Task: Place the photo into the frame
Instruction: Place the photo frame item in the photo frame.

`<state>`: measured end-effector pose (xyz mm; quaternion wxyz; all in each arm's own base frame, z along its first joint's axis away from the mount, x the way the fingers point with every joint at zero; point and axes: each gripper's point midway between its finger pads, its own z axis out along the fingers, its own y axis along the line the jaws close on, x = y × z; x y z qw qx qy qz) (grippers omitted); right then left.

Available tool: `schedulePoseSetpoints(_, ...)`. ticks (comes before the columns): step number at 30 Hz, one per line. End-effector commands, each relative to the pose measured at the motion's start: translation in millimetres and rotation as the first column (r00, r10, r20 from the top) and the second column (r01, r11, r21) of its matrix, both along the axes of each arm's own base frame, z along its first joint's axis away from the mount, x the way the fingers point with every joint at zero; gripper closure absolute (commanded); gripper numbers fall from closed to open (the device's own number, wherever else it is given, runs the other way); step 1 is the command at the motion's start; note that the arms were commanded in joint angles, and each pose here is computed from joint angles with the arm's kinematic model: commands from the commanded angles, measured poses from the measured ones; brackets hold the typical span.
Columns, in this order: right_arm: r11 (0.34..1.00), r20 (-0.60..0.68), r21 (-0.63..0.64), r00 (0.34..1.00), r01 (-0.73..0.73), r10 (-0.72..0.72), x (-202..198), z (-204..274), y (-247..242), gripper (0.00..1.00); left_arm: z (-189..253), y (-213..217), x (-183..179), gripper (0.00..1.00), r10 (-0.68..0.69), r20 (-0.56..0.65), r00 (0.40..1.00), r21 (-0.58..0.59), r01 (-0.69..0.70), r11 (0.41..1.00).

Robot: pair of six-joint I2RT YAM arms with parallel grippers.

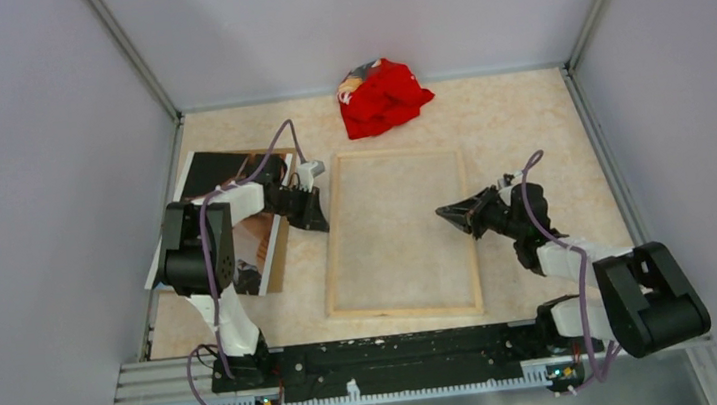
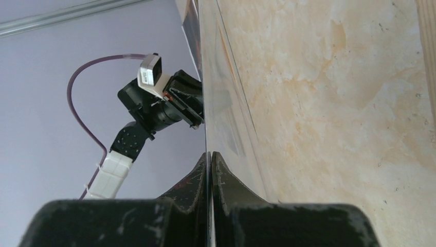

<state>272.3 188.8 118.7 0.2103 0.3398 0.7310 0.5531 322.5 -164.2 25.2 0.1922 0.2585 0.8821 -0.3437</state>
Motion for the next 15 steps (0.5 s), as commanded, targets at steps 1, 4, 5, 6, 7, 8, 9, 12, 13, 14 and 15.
schedulePoseSetpoints(1, 0.997, 0.096, 0.057, 0.995, -0.042, 0.037, 13.6, 31.5, 7.6, 1.0, 6.9, -5.7, -10.0, 0.84, -0.026, -0.026, 0.999, -0.022, 0.026, 0.999)
schedulePoseSetpoints(4, 0.997, 0.108, 0.058, 0.993, -0.044, 0.037, 15.0, 34.2, 7.9, 1.0, 8.9, -6.8, -13.1, 0.82, -0.039, -0.037, 0.999, -0.031, 0.038, 0.999)
schedulePoseSetpoints(5, 0.998, 0.108, 0.055, 0.993, -0.044, 0.038, 15.1, 34.2, 7.9, 1.0, 8.3, -6.8, -14.3, 0.81, -0.043, -0.042, 0.998, -0.03, 0.042, 0.999)
schedulePoseSetpoints(6, 0.998, 0.103, 0.052, 0.994, -0.042, 0.037, 15.2, 33.7, 7.7, 1.0, 7.4, -6.4, -14.2, 0.81, -0.043, -0.043, 0.998, -0.027, 0.042, 0.999)
schedulePoseSetpoints(7, 0.998, 0.096, 0.047, 0.995, -0.039, 0.034, 15.2, 32.1, 7.2, 1.0, 6.1, -6.1, -14.4, 0.81, -0.043, -0.045, 0.998, -0.024, 0.042, 0.999)
schedulePoseSetpoints(8, 0.999, 0.086, 0.039, 0.996, -0.035, 0.032, 15.0, 30.0, 6.6, 1.0, 5.3, -6.0, -14.6, 0.81, -0.043, -0.048, 0.998, -0.024, 0.041, 0.999)
schedulePoseSetpoints(9, 0.999, 0.084, 0.033, 0.996, -0.032, 0.03, 15.3, 30.1, 5.9, 1.0, 4.3, -5.9, -14.6, 0.81, -0.043, -0.05, 0.998, -0.024, 0.041, 0.999)
schedulePoseSetpoints(12, 0.999, 0.106, 0.035, 0.994, -0.037, 0.033, 14.5, 36.8, 6.3, 1.0, 3.9, -6.3, -15.3, 0.8, -0.038, -0.059, 0.998, -0.026, 0.037, 0.999)
schedulePoseSetpoints(13, 0.998, 0.115, 0.043, 0.993, -0.039, 0.034, 14.4, 40.8, 6.6, 1.0, 5.0, -6.3, -14.9, 0.8, -0.039, -0.058, 0.998, -0.027, 0.038, 0.999)
schedulePoseSetpoints(14, 0.998, 0.118, 0.053, 0.993, -0.038, 0.031, 14.4, 44.6, 6.8, 1.0, 6.3, -6.1, -14.9, 0.8, -0.04, -0.058, 0.998, -0.026, 0.039, 0.999)
schedulePoseSetpoints(15, 0.997, 0.126, 0.062, 0.992, -0.037, 0.029, 15.2, 49.7, 7.0, 1.0, 8.9, -6.2, -14.6, 0.79, -0.042, -0.055, 0.998, -0.026, 0.041, 0.999)
